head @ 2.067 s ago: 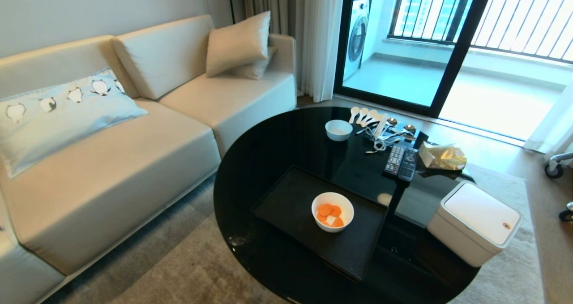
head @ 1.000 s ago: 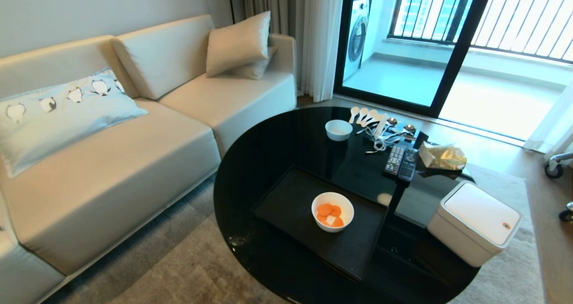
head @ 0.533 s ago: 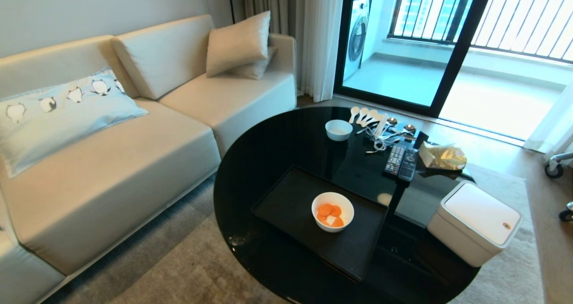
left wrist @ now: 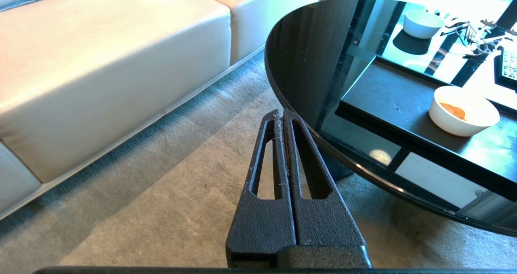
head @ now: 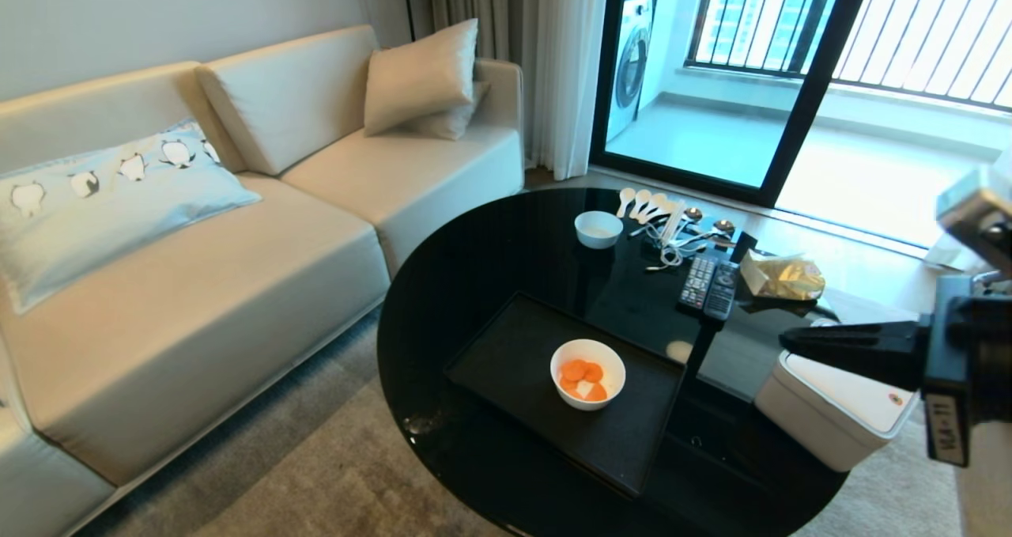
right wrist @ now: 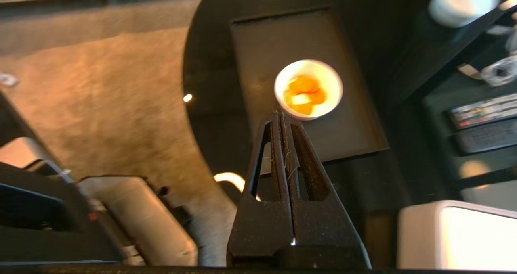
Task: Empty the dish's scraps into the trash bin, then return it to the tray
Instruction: Pick up the bowl with leftover food
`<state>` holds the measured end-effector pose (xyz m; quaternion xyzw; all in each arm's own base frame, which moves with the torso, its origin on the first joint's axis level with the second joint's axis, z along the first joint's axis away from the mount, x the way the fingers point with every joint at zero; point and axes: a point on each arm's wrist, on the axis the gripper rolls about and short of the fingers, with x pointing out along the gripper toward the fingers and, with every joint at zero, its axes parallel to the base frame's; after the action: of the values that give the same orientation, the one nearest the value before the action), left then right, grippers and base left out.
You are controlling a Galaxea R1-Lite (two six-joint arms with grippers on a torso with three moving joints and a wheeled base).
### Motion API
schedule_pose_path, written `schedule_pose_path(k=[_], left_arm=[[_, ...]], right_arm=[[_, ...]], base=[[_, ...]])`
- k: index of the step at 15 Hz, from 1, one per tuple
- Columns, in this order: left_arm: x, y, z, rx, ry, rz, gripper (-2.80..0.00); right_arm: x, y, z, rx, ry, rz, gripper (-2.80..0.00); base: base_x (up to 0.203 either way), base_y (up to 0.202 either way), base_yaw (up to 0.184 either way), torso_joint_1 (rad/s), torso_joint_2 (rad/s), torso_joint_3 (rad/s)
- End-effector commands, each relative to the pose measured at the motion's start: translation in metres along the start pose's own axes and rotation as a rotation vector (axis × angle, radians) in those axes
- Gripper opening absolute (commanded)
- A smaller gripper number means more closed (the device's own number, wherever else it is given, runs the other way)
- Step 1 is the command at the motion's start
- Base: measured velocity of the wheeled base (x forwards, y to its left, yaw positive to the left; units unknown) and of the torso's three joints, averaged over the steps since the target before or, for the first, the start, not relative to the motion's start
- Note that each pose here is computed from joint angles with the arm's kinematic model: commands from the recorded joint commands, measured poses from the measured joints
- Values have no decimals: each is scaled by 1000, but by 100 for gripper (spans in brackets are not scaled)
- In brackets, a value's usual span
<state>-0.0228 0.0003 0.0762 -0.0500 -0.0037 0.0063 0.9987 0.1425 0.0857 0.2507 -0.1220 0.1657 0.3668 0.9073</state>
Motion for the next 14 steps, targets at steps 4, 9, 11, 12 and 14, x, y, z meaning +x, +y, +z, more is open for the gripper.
schedule_pose_path(k=[4, 9, 11, 12, 14], left_arm=[[0, 0, 0, -1, -1, 1, -280], [0, 0, 0, -1, -1, 1, -280], [0, 0, 0, -1, -1, 1, -280], [0, 0, 0, -1, -1, 1, -280], [0, 0, 0, -1, -1, 1, -280]], right_arm=[[88, 25, -4, 104, 240, -89, -280], [174, 55, 16, 122, 275, -309, -280], [201, 61, 18, 119, 282, -342, -280], [212, 62, 19, 115, 296, -353, -280], [232, 61, 20, 117, 329, -372, -280]], base=[[0, 0, 0, 0, 0, 0], [0, 0, 0, 0, 0, 0], [0, 0, 0, 0, 0, 0], [0, 0, 0, 0, 0, 0], [0, 0, 0, 0, 0, 0]])
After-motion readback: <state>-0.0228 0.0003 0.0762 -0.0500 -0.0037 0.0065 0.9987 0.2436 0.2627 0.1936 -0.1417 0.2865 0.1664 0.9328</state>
